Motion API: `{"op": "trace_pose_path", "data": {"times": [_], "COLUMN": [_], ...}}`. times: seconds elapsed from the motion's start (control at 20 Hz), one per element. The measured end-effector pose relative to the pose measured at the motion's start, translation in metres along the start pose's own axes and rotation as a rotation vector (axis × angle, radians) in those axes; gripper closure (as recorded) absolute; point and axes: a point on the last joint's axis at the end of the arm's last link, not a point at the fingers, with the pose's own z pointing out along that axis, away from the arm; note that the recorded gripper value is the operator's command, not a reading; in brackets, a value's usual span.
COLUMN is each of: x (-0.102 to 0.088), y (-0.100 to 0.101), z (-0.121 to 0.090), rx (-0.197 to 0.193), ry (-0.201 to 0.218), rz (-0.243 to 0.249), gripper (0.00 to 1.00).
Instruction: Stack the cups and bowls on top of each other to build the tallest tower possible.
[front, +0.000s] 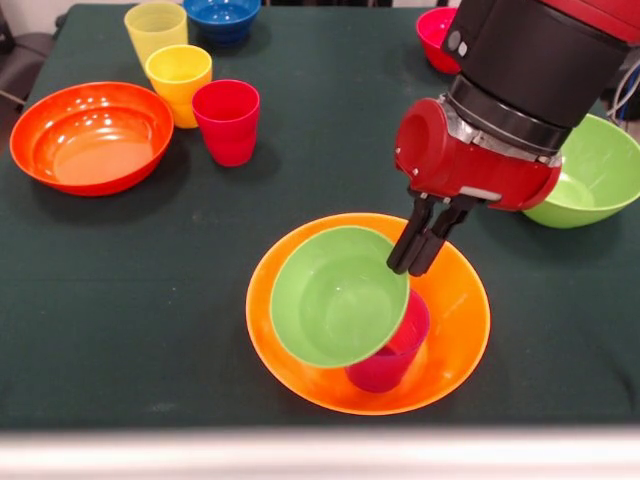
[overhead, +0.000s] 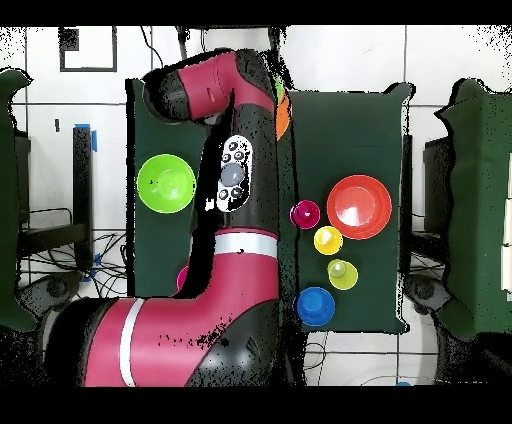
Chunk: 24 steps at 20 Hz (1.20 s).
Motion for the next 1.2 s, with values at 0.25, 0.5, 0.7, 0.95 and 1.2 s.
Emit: {"op": "trace_pose_path", "data": {"times": [0.25,0.5,0.7,0.95,1.2], "x": [0.003,0.004,0.005,0.006,0.006], "y": [0.006,0.008,0.009,0.011,0.012], "z": [0.005,0.006,0.005,0.004,0.003], "rx": [-0.002,-0.003,-0.004,-0.004,-0.005], "ry": [0.007,0.009,0.018,0.025,0.032], "rz": [-0.007,-0.009,-0.01,-0.012,-0.014], "gripper": [1.0,1.0,1.0,1.0,1.0]}}
